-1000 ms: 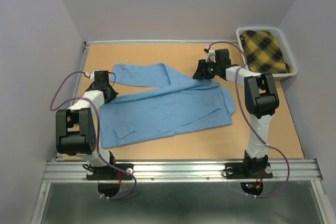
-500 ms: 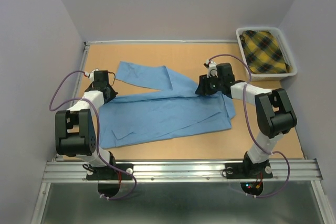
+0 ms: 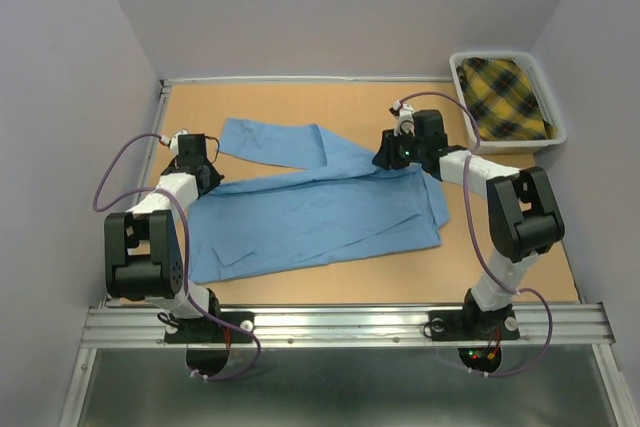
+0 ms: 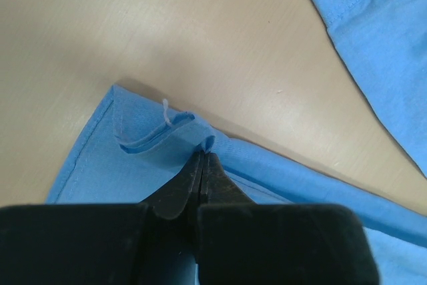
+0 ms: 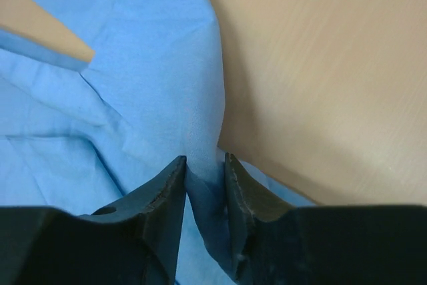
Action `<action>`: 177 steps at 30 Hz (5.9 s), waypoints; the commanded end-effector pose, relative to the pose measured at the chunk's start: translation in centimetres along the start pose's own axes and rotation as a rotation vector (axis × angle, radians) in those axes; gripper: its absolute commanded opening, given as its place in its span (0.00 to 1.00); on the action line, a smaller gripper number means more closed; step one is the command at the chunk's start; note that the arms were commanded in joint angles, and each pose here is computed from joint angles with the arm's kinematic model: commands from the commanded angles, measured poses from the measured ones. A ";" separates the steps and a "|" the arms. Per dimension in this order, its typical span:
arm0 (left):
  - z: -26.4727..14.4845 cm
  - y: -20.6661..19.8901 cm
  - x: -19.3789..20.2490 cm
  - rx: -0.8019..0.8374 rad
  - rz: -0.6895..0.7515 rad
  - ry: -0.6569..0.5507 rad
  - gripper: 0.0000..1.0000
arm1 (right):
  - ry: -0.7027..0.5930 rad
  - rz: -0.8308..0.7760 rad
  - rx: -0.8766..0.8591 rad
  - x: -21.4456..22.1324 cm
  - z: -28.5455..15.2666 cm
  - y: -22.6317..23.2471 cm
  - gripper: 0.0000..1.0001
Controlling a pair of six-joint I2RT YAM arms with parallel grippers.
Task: Fold and stack the long sleeve shirts
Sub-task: Fold the shirt
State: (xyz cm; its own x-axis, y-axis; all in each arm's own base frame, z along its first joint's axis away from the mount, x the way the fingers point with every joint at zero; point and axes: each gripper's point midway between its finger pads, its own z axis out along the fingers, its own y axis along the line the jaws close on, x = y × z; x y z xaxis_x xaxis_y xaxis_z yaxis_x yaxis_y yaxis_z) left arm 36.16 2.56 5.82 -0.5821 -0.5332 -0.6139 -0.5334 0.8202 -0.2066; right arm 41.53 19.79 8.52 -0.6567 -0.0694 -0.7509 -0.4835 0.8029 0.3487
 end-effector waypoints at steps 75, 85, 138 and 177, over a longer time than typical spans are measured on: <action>-6.5 -6.7 -1.6 0.262 -0.152 -0.047 0.77 | -0.157 -0.216 0.002 -1.1 -5.6 2.2 0.26; -3.6 -4.5 3.5 0.207 -0.175 0.046 0.73 | -0.356 0.189 0.329 -5.0 -9.6 -2.1 0.30; 0.0 -1.1 8.1 0.054 -0.153 0.149 0.72 | -0.349 1.071 0.161 -0.9 -6.6 -13.7 0.01; -1.7 -0.7 7.1 0.062 -0.138 0.109 0.73 | -0.434 0.923 0.094 -0.5 -3.8 -6.9 0.47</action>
State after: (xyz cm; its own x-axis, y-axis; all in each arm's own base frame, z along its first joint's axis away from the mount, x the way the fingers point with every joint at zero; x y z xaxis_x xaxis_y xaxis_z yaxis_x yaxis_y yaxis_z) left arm 32.27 -2.69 3.95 -0.5704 -0.6488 -0.5037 -0.5449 0.7578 -0.3590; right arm 43.24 13.17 10.96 -0.5442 0.7523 -0.3714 0.1192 0.5075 0.8534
